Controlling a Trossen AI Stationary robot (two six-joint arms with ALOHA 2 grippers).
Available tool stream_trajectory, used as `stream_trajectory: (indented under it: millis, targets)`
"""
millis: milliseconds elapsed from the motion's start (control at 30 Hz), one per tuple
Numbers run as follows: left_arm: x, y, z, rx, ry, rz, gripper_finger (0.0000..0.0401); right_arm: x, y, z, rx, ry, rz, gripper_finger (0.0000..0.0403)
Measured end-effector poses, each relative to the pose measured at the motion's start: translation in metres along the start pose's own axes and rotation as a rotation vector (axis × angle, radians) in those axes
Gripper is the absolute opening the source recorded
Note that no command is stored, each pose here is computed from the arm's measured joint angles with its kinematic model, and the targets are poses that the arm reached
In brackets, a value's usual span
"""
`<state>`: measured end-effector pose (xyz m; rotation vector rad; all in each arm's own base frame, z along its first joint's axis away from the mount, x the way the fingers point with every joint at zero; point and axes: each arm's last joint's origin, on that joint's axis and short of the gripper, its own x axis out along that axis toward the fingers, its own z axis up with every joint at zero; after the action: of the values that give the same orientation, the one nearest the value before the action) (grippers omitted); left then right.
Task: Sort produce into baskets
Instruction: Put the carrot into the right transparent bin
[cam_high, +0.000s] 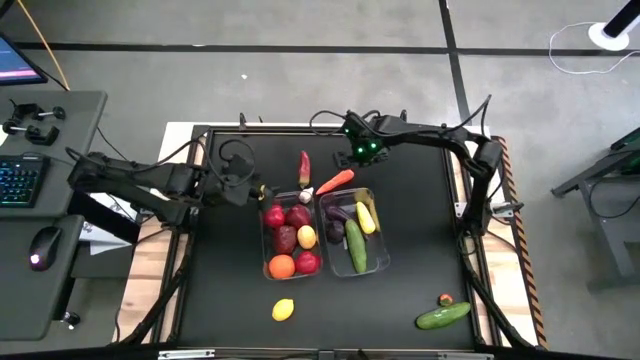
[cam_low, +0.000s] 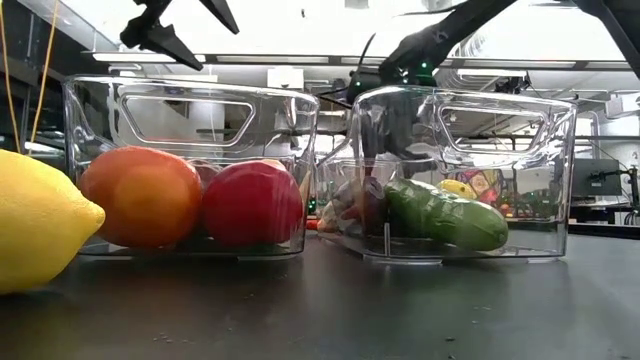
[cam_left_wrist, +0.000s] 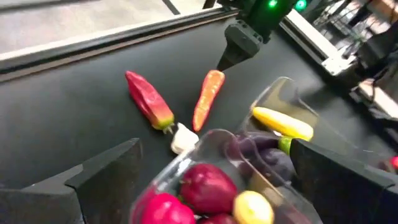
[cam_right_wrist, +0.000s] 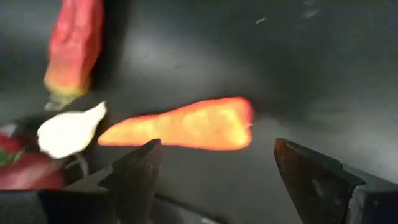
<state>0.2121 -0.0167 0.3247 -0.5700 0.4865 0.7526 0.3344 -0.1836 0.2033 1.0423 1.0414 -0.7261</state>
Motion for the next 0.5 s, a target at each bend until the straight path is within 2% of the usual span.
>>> stream_trajectory:
  millis: [133, 267, 400, 500]
  targets:
    - [0.009, 0.003, 0.004, 0.069, 0.015, 0.025, 0.0397, -0.002, -0.002, 0.000, 0.084, -0.022, -0.031, 0.0304]
    - [0.019, 0.007, 0.008, 0.130, 0.077, 0.020, 0.0397, -0.002, 0.001, 0.004, 0.247, -0.113, -0.043, 0.0304]
    - [0.030, 0.009, 0.010, 0.219, 0.142, 0.004, 0.0397, -0.001, 0.005, 0.005, 0.401, -0.161, -0.022, 0.0304]
    - [0.036, 0.010, 0.010, 0.276, 0.196, -0.025, 0.0397, 0.000, 0.008, -0.001, 0.489, -0.170, -0.055, 0.0304]
